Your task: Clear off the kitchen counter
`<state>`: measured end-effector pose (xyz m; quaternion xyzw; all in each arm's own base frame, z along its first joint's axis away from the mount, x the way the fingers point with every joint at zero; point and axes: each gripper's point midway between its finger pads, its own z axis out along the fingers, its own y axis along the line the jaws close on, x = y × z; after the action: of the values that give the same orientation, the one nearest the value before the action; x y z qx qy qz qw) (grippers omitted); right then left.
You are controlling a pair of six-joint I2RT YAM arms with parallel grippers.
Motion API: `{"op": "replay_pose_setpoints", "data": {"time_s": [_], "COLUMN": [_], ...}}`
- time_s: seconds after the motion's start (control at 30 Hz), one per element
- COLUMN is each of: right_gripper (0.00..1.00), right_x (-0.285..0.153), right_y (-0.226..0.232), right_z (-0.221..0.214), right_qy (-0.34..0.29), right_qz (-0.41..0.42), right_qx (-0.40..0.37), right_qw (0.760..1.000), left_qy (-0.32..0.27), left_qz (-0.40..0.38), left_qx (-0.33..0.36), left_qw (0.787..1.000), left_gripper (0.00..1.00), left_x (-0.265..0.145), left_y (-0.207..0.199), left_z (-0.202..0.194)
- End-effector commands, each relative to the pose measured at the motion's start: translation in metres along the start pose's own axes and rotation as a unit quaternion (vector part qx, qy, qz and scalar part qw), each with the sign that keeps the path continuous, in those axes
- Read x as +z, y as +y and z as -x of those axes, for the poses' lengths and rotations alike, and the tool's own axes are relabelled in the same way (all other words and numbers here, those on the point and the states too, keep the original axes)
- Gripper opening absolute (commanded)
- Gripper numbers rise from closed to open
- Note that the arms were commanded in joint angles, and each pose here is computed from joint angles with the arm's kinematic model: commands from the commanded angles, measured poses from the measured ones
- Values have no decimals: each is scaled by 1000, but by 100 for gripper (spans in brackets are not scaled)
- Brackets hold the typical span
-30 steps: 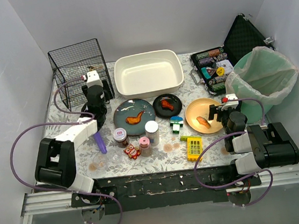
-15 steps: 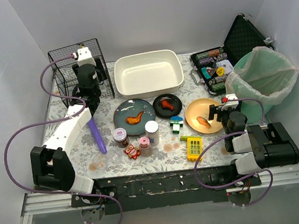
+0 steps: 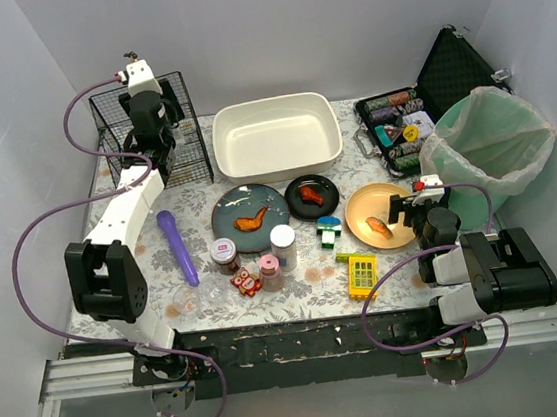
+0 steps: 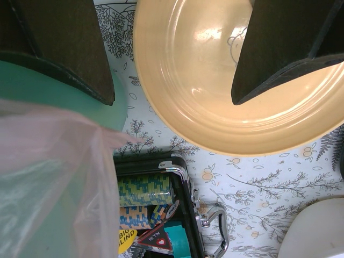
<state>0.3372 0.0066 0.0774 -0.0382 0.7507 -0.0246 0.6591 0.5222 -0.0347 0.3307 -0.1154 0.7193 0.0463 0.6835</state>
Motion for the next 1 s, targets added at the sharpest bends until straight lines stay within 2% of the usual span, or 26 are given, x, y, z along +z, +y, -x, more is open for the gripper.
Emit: {"op": "replay_pose_setpoints", "data": {"time_s": [0.0, 0.43, 0.77, 0.97], "right_gripper": [98, 98, 98, 98], "right_x": [8, 8, 8, 8], "right_y": [-1, -1, -1, -1], "right_z": [17, 17, 17, 18], "right_qy": [-27, -27, -27, -28], "right_qz": [-3, -2, -3, -3], "right_qx": [-7, -7, -7, -7], "right_qw": [1000, 1000, 1000, 1000], "left_qy": [-94, -130, -137, -126], "left_qz": [-21, -25, -15, -25], "left_qx": [-33, -35, -31, -22], "left_qw": [995, 991, 990, 991], "left_gripper": [0, 0, 0, 0], "left_x": [7, 37, 64, 70], "left_y": [-9, -20, -10, -12], "left_z": [69, 84, 68, 42]}}
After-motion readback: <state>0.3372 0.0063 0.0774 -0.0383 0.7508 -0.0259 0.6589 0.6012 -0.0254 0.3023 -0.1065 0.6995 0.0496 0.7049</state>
